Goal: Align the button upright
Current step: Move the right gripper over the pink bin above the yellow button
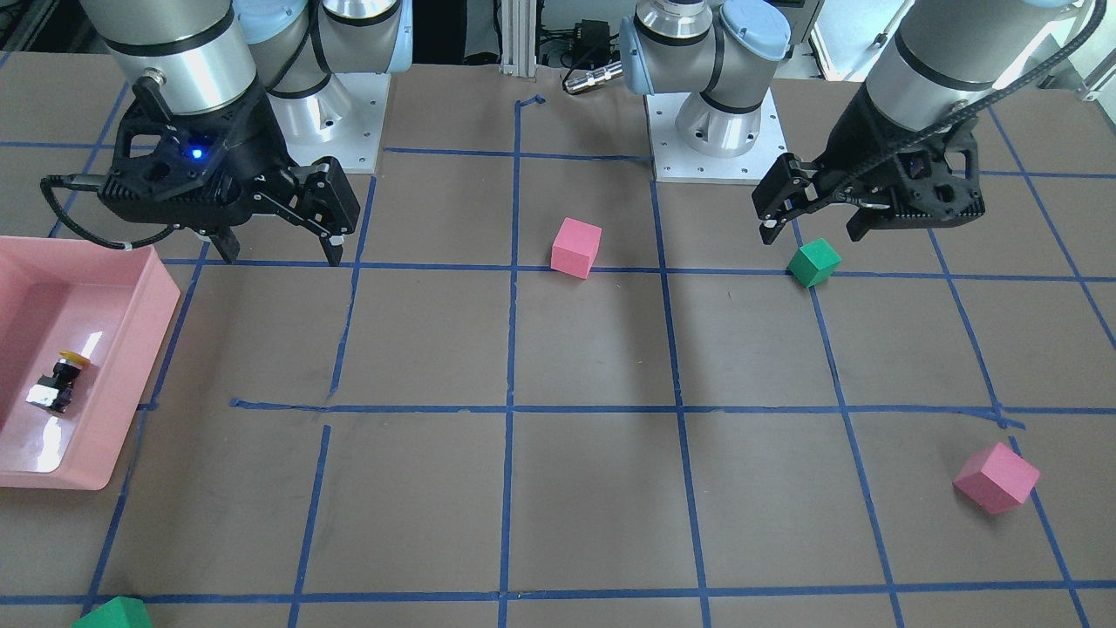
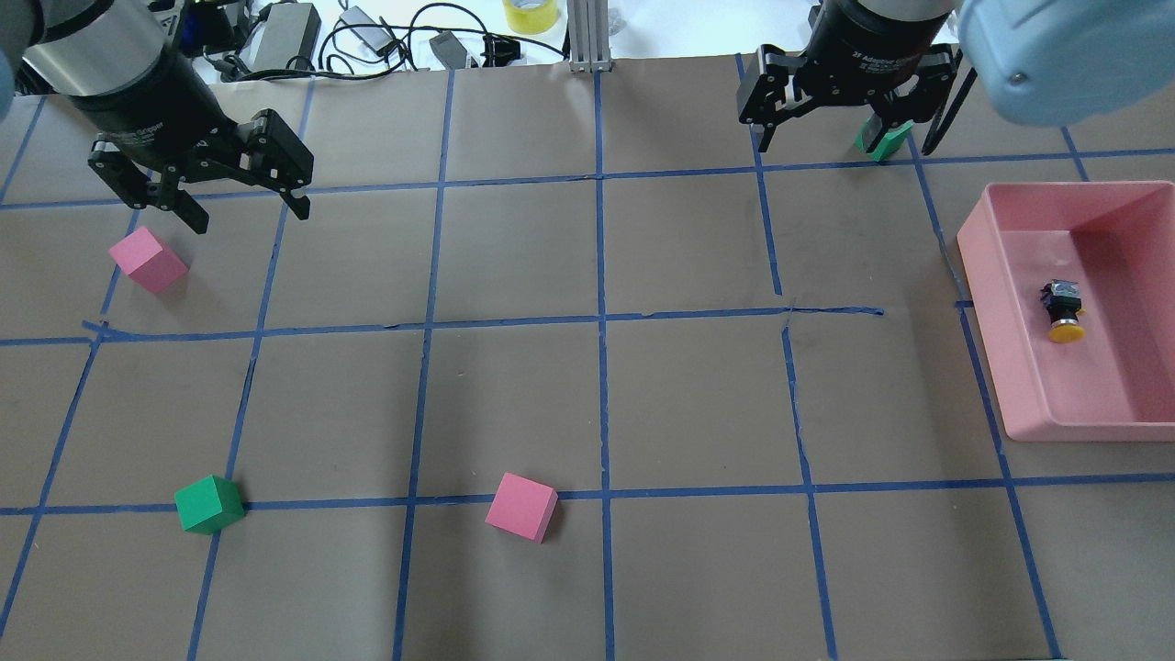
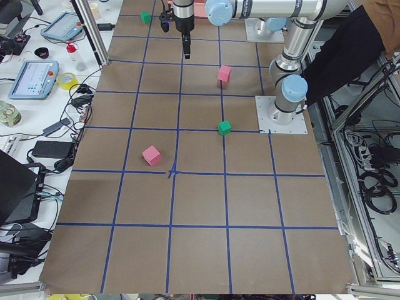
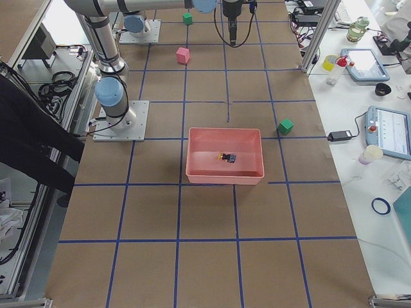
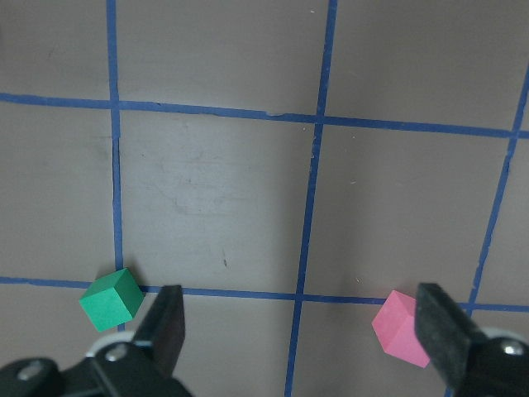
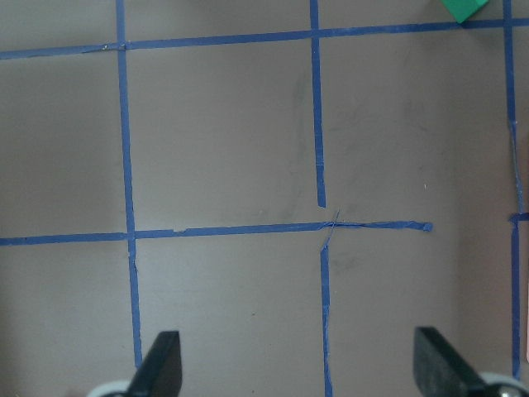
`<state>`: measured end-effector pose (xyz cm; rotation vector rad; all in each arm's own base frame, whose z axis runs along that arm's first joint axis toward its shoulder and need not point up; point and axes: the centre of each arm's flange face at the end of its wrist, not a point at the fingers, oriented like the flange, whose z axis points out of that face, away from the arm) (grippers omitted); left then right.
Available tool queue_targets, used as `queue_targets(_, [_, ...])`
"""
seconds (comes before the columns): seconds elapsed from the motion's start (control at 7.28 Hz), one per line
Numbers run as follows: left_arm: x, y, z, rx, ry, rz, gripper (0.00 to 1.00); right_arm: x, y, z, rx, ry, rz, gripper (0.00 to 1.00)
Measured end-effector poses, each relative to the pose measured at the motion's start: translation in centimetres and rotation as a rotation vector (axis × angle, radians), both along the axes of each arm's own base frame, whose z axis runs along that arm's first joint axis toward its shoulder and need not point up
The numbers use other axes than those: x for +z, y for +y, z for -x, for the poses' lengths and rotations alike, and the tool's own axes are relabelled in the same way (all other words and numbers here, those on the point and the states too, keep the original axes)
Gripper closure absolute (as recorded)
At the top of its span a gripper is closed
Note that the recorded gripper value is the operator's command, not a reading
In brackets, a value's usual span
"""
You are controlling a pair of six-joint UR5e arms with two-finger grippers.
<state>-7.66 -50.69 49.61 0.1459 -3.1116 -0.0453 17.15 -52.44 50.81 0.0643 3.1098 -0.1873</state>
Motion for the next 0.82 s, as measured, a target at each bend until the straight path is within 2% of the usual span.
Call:
queue_targets(0.27, [0.1, 0.0, 0.0, -0.001, 0.000, 0.007, 0.00, -0.3, -0.5, 1.6, -0.029, 0.001, -0.004, 0.00])
queue_targets(0.55, [0.3, 0.1, 0.1, -0.003, 0.000, 0.013, 0.00, -1.0, -1.4, 5.5, -0.071, 0.012, -0.022, 0.00])
queue_targets(0.82, [0.1, 0.0, 0.2, -0.003, 0.005, 0.015, 0.00, -1.9, -2.3, 13.3, -0.037, 0.029, -0.047, 0.00])
